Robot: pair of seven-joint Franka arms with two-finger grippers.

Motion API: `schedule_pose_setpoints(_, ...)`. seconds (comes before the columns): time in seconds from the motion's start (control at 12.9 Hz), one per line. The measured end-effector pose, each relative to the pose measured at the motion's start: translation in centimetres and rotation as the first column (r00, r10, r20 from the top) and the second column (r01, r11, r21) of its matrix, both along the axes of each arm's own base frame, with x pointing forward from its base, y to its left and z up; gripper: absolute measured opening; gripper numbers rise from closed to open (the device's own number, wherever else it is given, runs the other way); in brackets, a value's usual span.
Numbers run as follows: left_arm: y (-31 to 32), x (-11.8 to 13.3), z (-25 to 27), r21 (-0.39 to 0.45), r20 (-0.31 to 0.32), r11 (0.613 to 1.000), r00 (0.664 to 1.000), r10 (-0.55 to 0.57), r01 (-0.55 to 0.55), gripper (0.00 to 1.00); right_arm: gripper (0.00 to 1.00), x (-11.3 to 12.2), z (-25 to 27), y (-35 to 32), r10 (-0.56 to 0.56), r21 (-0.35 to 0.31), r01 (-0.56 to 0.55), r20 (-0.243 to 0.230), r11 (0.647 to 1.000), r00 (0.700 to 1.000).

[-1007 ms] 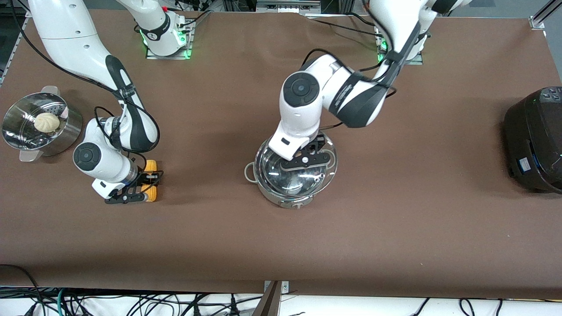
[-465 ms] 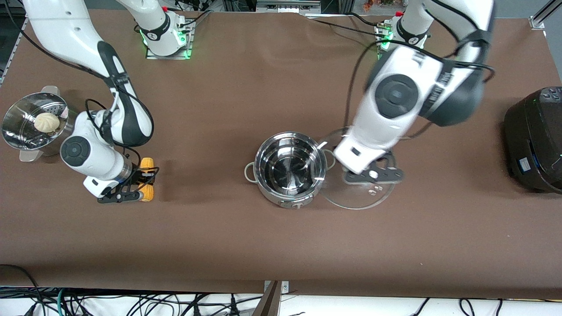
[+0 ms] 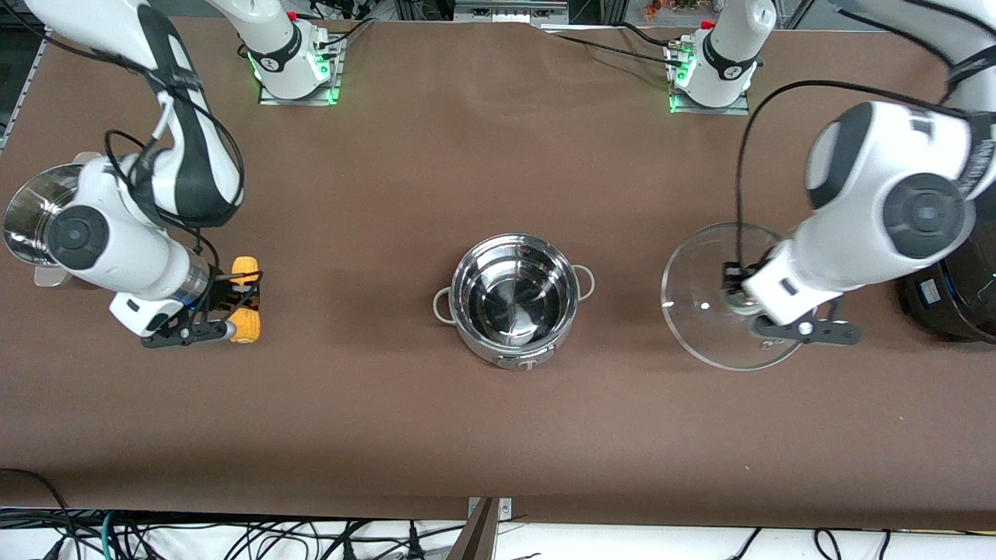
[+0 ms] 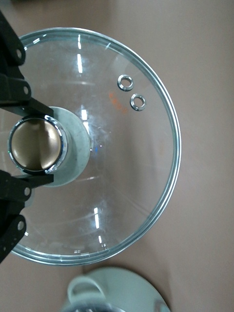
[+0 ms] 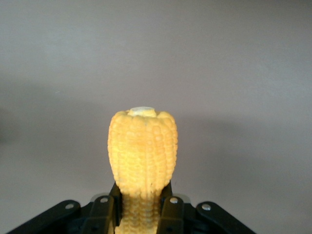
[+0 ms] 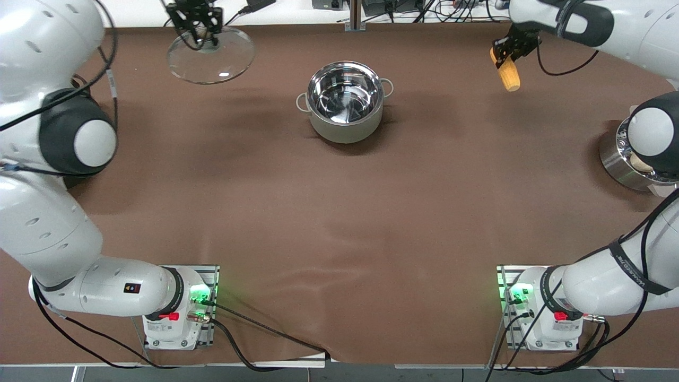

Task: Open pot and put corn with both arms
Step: 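Lift the glass lid off the pot with the left gripper, then carry the corn into the pot while the left gripper sets the lid down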

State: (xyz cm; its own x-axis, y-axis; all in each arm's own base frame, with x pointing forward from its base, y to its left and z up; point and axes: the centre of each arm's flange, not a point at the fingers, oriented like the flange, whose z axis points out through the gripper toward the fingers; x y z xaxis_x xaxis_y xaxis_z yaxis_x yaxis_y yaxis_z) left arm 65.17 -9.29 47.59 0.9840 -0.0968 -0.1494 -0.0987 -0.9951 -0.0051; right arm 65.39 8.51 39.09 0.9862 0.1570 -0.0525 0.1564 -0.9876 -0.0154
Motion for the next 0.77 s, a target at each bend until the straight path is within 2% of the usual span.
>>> schedule_pose_setpoints(0.15, 5.1, -1.4, -2.6, -0.050, -0.001, 0.998, 1.000, 0.027, -0.027, 0.50, 0.32, 0.2, 4.3, 2.2, -0.017, 0.012, 0.017, -0.004, 1.000, 1.000)
schedule_pose_setpoints(0.31, 7.8, -2.9, -7.0, -0.066, -0.009, 0.996, 0.998, 0.055, -0.055, 0.50, 0.32, -0.1, 7.2, 6.1, -0.052, 0.034, 0.052, 0.010, 0.998, 0.999)
schedule_pose_setpoints(0.77, 6.5, -6.4, -19.4, -0.074, 0.051, 0.996, 0.998, 0.049, -0.045, 0.50, 0.32, -3.3, 9.2, 23.0, -0.186, 0.097, 0.182, 0.030, 0.978, 0.982)
